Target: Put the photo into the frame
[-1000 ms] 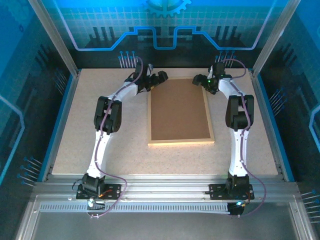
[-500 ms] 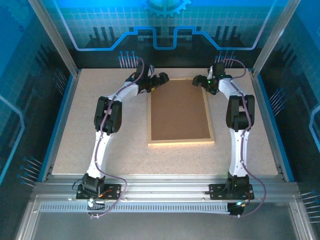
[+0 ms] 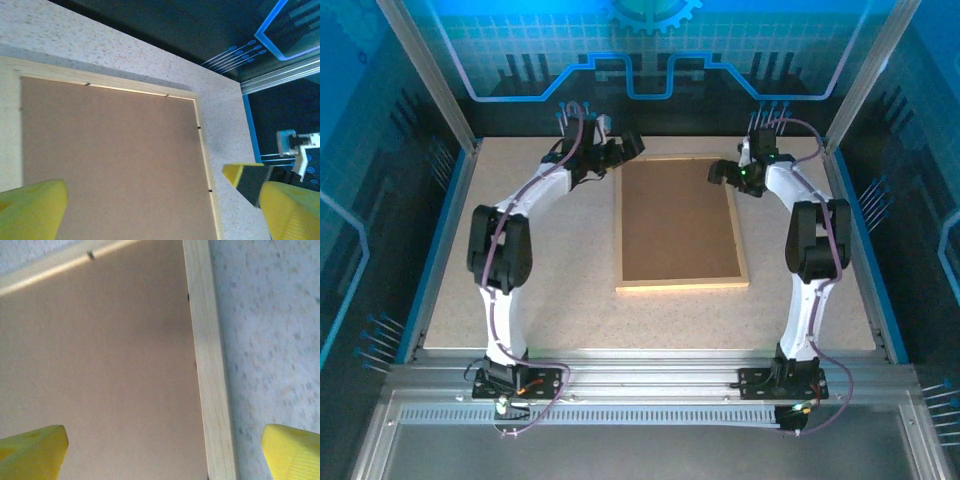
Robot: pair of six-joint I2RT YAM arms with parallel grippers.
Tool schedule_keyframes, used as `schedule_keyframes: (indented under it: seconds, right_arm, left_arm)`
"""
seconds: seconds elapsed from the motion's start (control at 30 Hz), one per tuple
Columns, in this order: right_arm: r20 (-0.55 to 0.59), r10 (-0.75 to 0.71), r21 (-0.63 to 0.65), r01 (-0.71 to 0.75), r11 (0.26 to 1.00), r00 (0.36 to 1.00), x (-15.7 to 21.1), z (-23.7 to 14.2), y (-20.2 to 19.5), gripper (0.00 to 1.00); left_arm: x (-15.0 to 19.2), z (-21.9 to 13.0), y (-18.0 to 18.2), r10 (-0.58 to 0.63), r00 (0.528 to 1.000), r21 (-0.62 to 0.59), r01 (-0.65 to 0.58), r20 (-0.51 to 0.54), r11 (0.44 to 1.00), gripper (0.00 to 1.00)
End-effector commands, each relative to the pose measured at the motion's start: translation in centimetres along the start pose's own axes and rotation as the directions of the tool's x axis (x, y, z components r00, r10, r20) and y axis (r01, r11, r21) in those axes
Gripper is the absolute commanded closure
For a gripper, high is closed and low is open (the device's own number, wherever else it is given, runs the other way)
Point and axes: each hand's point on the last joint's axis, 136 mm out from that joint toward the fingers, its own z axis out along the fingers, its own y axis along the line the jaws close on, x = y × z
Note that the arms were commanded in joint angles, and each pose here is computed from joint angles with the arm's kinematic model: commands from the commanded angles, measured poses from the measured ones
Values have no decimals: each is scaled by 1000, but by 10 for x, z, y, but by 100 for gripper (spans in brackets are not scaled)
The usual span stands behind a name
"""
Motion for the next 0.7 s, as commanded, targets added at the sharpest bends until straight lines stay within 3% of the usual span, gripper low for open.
schedule_keyframes:
  seconds: [0.0, 0.3, 0.5, 0.67]
  right_arm:
    - [-62, -85, 48, 88, 995, 994, 33, -23, 6, 0]
    - [-148, -342, 25, 349, 937, 928, 123, -40, 93, 0]
    - [-210, -495, -28, 501, 865, 843, 181, -25, 149, 0]
    - [-258, -543, -20, 557, 830, 799, 206, -8, 162, 0]
  left_arm:
    - [18, -18, 17, 27, 1000, -52, -27, 0, 998, 1]
    - [94, -51, 76, -89, 996, -168, 82, -32, 982, 1]
    - [112, -74, 111, -168, 986, -220, 163, -3, 962, 1]
    - [117, -84, 122, -185, 983, -232, 184, 14, 955, 1]
